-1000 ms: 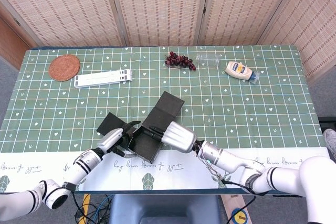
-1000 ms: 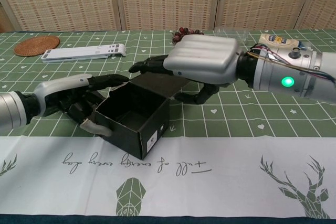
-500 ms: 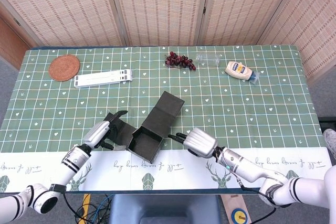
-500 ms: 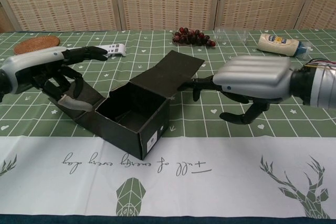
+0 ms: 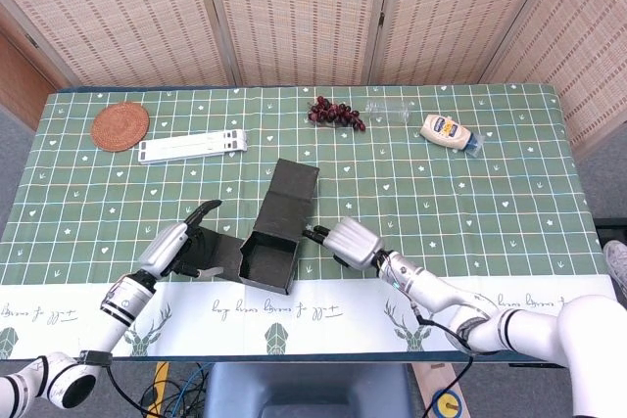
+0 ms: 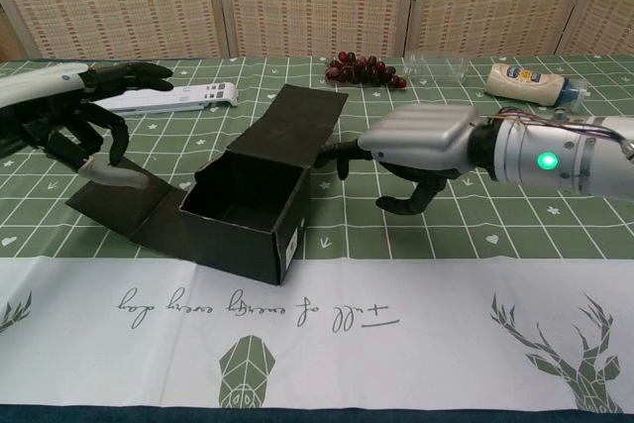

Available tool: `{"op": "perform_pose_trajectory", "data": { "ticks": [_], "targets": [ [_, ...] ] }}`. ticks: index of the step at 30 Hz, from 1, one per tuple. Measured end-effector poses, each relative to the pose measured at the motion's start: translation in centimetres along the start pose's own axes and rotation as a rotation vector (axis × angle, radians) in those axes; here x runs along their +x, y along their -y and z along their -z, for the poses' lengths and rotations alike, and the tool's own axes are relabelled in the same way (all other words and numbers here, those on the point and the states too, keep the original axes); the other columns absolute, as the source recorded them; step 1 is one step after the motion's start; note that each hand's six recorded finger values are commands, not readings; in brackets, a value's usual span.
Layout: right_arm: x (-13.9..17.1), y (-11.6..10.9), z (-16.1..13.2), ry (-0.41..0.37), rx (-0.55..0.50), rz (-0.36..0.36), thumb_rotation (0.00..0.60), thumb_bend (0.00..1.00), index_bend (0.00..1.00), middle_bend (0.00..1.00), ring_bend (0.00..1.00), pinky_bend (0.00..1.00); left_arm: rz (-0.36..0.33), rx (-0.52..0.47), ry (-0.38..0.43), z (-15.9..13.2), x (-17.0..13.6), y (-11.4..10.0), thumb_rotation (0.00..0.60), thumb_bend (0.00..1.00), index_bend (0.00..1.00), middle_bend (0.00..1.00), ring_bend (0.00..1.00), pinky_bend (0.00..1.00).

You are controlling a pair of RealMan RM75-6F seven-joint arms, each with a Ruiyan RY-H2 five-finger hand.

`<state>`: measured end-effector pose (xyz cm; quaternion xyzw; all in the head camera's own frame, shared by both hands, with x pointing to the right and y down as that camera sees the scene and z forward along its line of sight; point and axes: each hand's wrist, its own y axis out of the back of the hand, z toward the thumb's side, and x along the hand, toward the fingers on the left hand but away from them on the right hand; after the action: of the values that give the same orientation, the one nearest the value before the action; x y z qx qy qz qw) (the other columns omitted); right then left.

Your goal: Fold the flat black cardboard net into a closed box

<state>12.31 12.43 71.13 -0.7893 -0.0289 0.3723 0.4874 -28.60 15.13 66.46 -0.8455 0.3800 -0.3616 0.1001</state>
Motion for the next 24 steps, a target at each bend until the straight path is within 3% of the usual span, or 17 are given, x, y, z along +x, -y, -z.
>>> {"op": "perform_pose_trajectory", "data": {
  "ticks": [7, 12, 15, 17, 20, 24],
  "targets": [
    [-3.6, -1.6, 0.1, 0.049, -0.041, 0.043, 0.6, 0.5, 0.07, 0.2, 0.76, 1.0, -0.016, -0.002, -0.01, 0.2, -0.5, -0.6, 0.6, 0.15, 0.05, 0.07, 0.59, 0.93],
    [-3.5, -1.5, 0.0, 0.077, -0.134, 0.047, 0.6, 0.48, 0.07, 0.2, 0.76, 1.0, -0.025, -0.015, -0.018, 0.4, -0.9, -0.9, 0.6, 0.15, 0.05, 0.07, 0.59, 0.93],
    [-2.6, -1.0, -0.1, 0.097, -0.245, 0.033, 0.6, 0.39, 0.06, 0.19, 0.76, 1.0, -0.028, -0.025, -0.02, 0.6, -1.1, -1.0, 0.6, 0.14, 0.05, 0.07, 0.59, 0.93],
    [-1.7, -0.6, -0.3, 0.113, -0.347, 0.018, 0.6, 0.23, 0.02, 0.17, 0.75, 1.0, -0.028, -0.029, -0.018, 0.6, -1.1, -1.0, 0.6, 0.15, 0.05, 0.07, 0.59, 0.93],
    [-0.6, 0.1, -0.6, 0.143, -0.513, -0.006, 0.6, 0.07, 0.0, 0.15, 0.75, 1.0, -0.023, -0.031, -0.011, 0.3, -1.0, -0.8, 0.6, 0.15, 0.05, 0.07, 0.59, 0.93],
    [0.2, 1.0, -0.9, 0.195, -0.738, -0.026, 0.6, 0.01, 0.0, 0.13, 0.75, 1.0, -0.016, -0.029, 0.002, -0.1, -0.9, -0.6, 0.6, 0.15, 0.05, 0.07, 0.59, 0.93]
  ]
}}
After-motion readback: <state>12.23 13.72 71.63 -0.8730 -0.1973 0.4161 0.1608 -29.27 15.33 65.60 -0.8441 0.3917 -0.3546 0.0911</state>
